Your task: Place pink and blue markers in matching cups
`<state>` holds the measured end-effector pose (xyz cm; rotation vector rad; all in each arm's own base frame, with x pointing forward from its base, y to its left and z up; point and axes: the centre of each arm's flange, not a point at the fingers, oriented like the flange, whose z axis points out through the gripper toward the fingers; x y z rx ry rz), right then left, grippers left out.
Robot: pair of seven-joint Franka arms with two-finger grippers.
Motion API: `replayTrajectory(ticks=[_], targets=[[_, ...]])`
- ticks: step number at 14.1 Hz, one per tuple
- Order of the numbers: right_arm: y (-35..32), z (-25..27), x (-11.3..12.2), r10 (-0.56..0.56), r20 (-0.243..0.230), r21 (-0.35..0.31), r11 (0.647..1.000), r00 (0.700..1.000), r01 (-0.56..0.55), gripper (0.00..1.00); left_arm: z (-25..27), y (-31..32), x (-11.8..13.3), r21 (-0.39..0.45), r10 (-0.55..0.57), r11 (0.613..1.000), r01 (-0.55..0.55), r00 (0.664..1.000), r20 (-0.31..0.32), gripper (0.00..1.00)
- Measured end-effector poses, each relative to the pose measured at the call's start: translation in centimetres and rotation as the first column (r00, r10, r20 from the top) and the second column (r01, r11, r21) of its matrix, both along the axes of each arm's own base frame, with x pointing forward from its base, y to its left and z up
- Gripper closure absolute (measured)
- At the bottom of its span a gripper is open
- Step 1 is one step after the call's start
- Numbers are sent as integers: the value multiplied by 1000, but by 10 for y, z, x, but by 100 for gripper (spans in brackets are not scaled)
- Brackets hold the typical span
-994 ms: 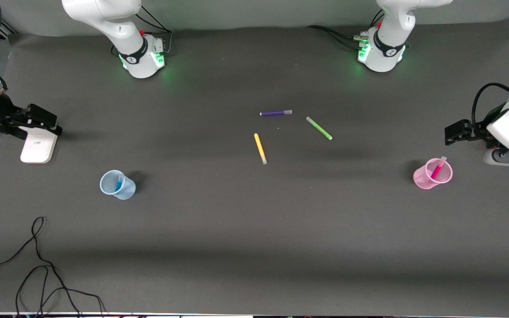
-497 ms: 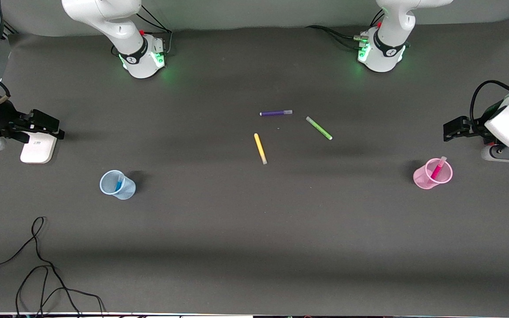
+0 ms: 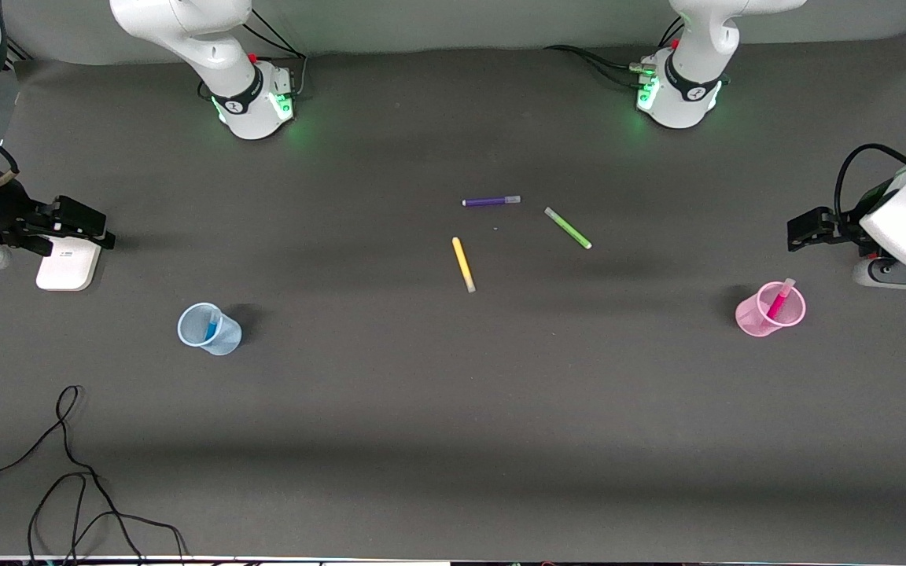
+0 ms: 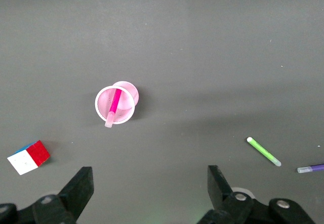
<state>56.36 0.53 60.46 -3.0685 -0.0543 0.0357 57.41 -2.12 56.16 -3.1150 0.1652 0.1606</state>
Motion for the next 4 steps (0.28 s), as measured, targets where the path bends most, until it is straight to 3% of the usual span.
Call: replayTrajectory(ticks=[4], targets=[[1,-1,-1,3,-10,0,1000,1000,-3,0,0,-1,0,0,-1,1000,1,1000,0,0]])
